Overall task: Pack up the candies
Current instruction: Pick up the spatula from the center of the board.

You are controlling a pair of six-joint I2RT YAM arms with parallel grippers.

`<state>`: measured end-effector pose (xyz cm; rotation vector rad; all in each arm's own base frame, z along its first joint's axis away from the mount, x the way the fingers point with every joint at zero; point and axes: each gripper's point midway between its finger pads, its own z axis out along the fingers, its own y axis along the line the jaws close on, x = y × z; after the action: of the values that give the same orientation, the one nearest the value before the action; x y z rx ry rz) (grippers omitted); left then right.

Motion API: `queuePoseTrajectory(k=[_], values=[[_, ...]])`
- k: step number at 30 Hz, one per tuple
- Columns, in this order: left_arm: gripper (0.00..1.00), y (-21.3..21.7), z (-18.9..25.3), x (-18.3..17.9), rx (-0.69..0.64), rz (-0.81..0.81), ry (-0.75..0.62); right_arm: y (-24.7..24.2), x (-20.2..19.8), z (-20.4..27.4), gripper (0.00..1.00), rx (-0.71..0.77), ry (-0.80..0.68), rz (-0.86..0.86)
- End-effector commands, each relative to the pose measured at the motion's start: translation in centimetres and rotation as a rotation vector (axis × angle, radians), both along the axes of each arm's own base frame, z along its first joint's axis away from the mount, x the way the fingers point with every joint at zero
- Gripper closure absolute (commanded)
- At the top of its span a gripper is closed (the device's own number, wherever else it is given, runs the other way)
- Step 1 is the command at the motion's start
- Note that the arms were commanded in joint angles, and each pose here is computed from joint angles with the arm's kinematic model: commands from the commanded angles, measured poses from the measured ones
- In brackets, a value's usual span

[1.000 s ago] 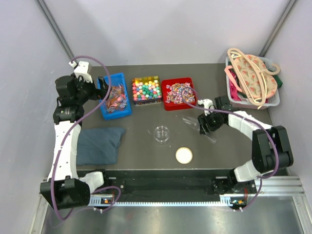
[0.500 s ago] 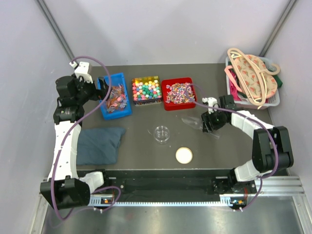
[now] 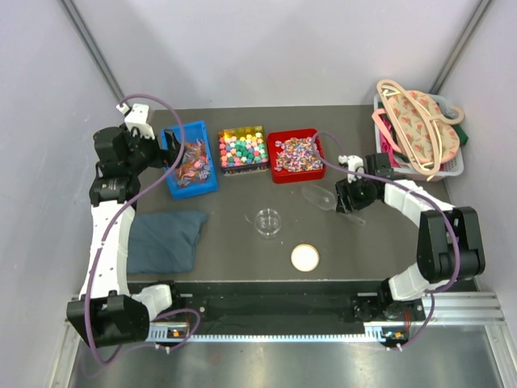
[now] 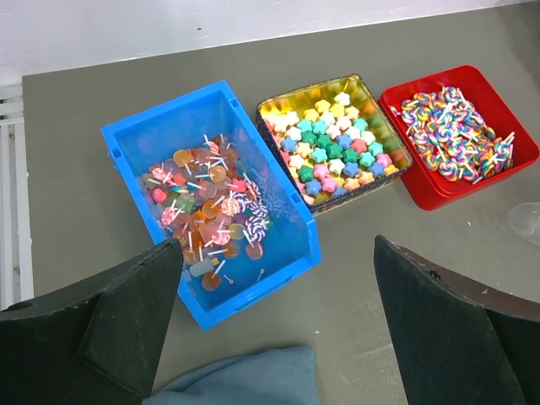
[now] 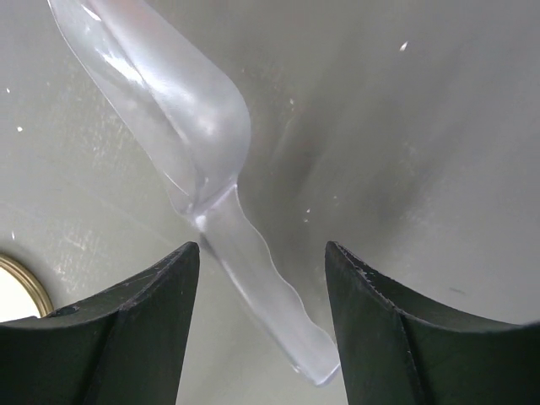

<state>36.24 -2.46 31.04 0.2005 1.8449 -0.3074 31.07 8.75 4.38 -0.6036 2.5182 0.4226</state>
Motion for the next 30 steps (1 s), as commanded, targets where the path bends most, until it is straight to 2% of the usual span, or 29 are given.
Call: queuePoseTrajectory(k=[1,17,30], values=[[0.01,-0.3,1.3,-0.1,-0.002,-0.012,-0.053,0.3,2.5,2.1,0.39,0.034,-0.077,-0.009],[0.01,-0.4,1.0,0.2,-0.013,-0.014,-0.047,0.8,1.9,0.8,0.37,0.052,-0.051,0.035],[0.01,-0.5,1.0,0.1,-0.017,-0.016,-0.047,-0.1,2.9,0.1,0.41,0.005,-0.080,-0.009]])
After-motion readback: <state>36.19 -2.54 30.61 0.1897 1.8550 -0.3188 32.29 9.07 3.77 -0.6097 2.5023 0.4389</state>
